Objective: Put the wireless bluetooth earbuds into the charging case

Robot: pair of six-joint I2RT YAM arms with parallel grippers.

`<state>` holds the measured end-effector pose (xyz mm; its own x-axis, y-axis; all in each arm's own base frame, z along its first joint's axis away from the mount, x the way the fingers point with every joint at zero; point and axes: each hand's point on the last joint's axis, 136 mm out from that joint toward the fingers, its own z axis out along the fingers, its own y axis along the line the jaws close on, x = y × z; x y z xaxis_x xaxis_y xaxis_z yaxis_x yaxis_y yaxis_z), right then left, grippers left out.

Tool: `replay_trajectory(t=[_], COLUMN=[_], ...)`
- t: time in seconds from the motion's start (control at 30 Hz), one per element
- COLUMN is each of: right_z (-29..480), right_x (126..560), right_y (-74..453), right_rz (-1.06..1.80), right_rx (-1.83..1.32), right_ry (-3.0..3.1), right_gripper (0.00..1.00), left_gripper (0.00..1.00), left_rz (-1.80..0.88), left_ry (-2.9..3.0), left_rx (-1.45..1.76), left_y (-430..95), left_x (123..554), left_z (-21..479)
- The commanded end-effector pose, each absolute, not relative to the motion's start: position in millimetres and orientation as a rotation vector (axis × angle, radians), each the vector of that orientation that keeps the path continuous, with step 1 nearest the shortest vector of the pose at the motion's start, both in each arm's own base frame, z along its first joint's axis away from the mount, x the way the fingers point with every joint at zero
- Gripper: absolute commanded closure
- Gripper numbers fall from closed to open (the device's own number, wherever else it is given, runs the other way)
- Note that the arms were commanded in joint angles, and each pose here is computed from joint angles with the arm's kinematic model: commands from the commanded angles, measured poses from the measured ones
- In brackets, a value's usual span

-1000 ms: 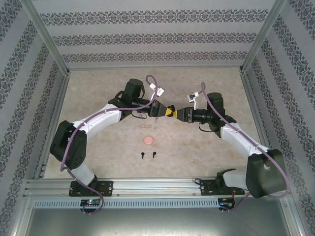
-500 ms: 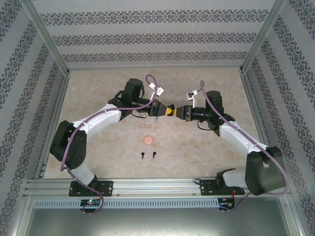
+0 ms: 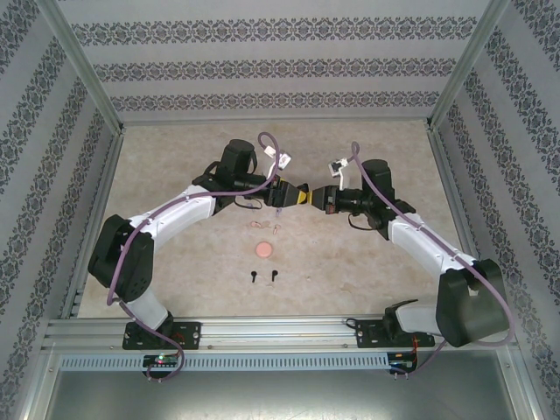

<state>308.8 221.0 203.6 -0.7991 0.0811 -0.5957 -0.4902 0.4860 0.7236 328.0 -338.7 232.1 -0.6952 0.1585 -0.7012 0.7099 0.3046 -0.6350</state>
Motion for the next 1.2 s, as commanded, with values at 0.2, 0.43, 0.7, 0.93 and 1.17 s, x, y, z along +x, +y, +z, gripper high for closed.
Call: replay_trajectory(t=[0.2, 0.43, 0.7, 0.93, 1.17], right_z=[196.7, 199.7, 203.0, 213.8, 226.4], right_x=[323.0, 335.1, 330.5, 326.0, 324.8], right_y=[211.0, 218.3, 234.5, 249.0, 260.3], right_rz=[1.053, 0.97, 0.958, 0.97, 0.979], right_rx=[-0.526, -0.734, -0.883, -0.94, -0.978], right_ry=[2.247, 2.212, 2.191, 2.161, 2.127], right_gripper=[1.0, 1.0, 1.0, 1.0, 1.0], left_gripper=[0.2, 0.15, 0.15, 0.28, 0.36], left_rz=[-1.137, -1.153, -1.2, -1.284, -1.342], left_ry=[2.082, 2.158, 2.228, 2.255, 2.248], left_rx=[0.928, 0.988, 1.053, 1.085, 1.097], left_y=[-300.4, -284.4, -283.9, -290.3, -295.5], left_x=[325.2, 323.1, 325.7, 324.2, 323.8], left_z=[270.7, 270.6, 260.4, 247.2, 245.0])
